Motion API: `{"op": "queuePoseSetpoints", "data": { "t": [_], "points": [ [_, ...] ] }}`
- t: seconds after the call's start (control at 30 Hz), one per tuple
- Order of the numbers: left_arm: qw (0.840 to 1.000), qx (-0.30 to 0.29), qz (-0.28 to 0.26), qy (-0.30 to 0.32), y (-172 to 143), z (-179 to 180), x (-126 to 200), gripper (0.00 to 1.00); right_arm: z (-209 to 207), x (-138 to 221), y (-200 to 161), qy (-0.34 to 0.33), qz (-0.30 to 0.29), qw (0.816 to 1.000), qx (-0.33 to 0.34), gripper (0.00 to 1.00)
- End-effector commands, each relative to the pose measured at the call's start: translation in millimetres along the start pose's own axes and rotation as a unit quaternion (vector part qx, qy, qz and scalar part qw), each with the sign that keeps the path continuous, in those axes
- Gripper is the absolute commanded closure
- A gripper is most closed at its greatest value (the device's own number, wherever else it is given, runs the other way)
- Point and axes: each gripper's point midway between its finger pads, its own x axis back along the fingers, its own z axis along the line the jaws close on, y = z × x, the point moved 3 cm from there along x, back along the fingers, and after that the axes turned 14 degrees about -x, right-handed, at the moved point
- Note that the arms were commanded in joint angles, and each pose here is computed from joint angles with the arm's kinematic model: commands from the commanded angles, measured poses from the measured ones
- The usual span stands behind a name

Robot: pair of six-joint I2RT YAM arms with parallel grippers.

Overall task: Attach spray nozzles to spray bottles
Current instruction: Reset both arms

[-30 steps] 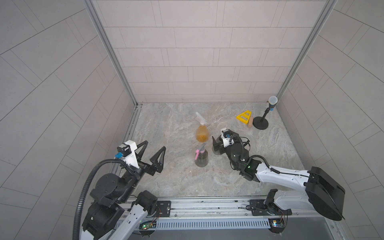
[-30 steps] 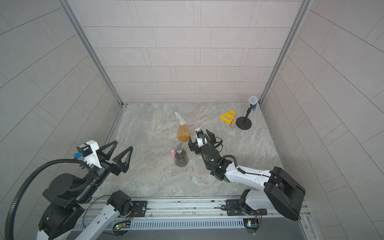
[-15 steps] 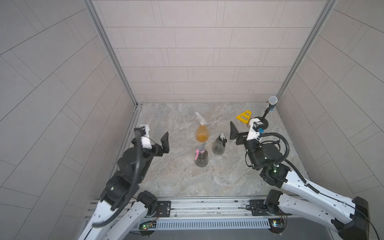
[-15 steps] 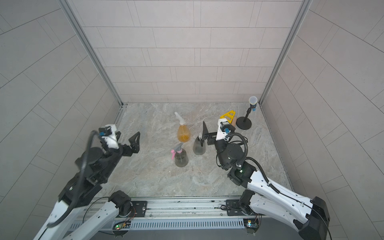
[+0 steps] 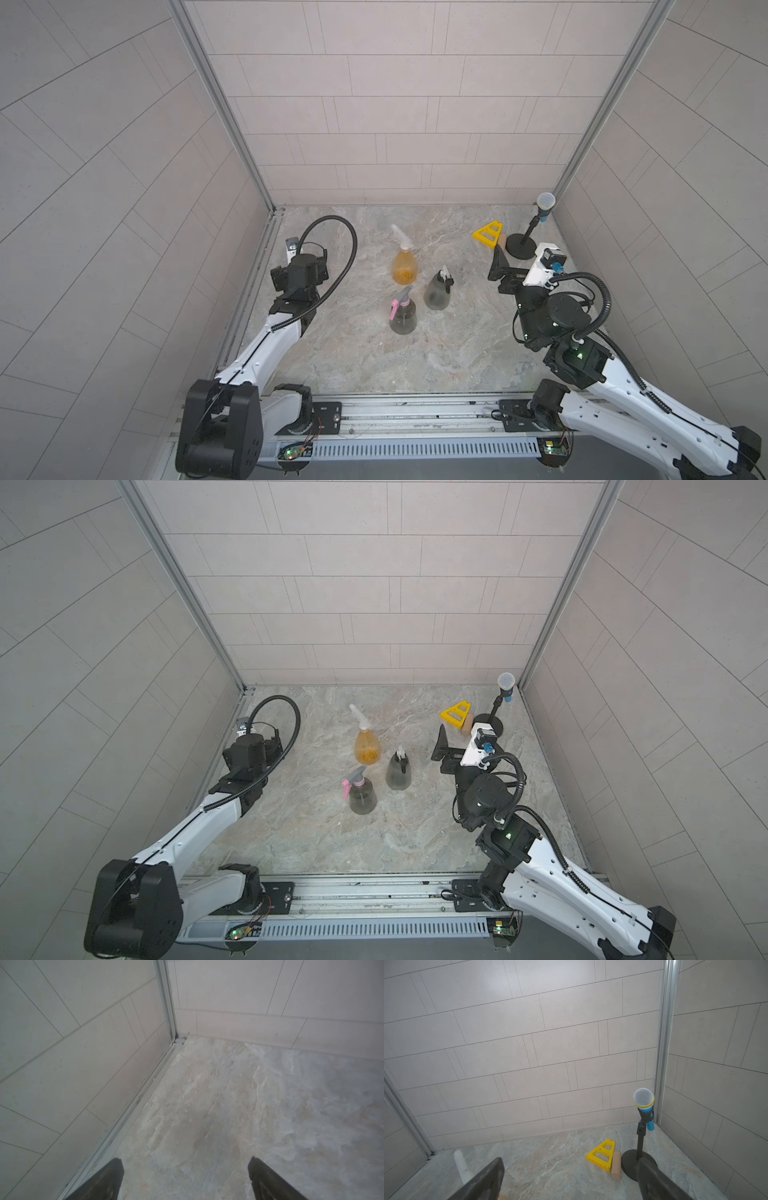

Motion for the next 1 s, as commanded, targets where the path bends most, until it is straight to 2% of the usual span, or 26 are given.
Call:
{"op": "queuePoseSetpoints", "data": {
  "t": [0.0, 0.1, 0.23, 0.3, 0.37, 0.43, 0.5, 0.57, 0.63, 0.73, 0.97],
  "points": [
    [0.999, 0.000, -0.036, 0.023, 2.0, 0.2, -14.8, 0.00, -2.9, -1.2, 5.6, -0.018, -0.001, 1.000, -0.002, 0.00],
    [0.998, 0.003, -0.053, 0.026, -0.4, -5.7, -26.3, 0.00, -6.7, -3.8, 6.8, -0.035, -0.004, 0.999, 0.009, 0.00],
    [0.999, 0.005, -0.045, -0.002, -23.8, -21.6, -41.1, 0.00, -22.1, -10.1, 13.0, -0.080, 0.003, 0.996, 0.026, 0.00],
    [0.997, 0.021, -0.070, 0.004, -35.6, -23.5, -43.6, 0.00, -30.4, -14.4, 13.6, -0.100, 0.006, 0.994, 0.034, 0.00],
    [0.996, 0.011, -0.090, 0.002, -42.2, -28.8, -47.5, 0.00, -40.3, -18.3, 12.5, -0.117, 0.006, 0.992, 0.036, 0.00],
    [1.000, -0.001, -0.028, -0.004, -44.5, -29.3, -53.1, 0.00, -50.3, -23.8, 9.0, -0.123, 0.006, 0.992, 0.027, 0.00],
    [0.999, 0.004, -0.043, -0.005, -39.3, -30.0, -52.6, 0.00, -64.0, -30.0, 2.9, -0.144, 0.006, 0.989, 0.018, 0.00],
    [0.997, 0.004, -0.074, 0.012, -39.4, -28.2, -51.4, 0.00, -69.8, -42.5, -11.9, -0.137, 0.028, 0.990, 0.037, 0.00],
    [0.998, 0.004, -0.054, 0.016, -40.8, -27.4, -49.5, 0.00, -79.4, -59.1, -33.0, -0.142, 0.059, 0.986, 0.063, 0.00],
    [0.997, 0.006, -0.072, 0.017, -39.0, -27.8, -49.0, 0.00, -99.0, -83.1, -67.5, -0.151, 0.087, 0.980, 0.099, 0.00],
    [0.997, -0.003, -0.070, 0.026, -38.6, -30.8, -47.0, 0.00, -174.6, -92.7, -144.1, -0.210, 0.156, 0.953, 0.152, 0.00]
  ]
}}
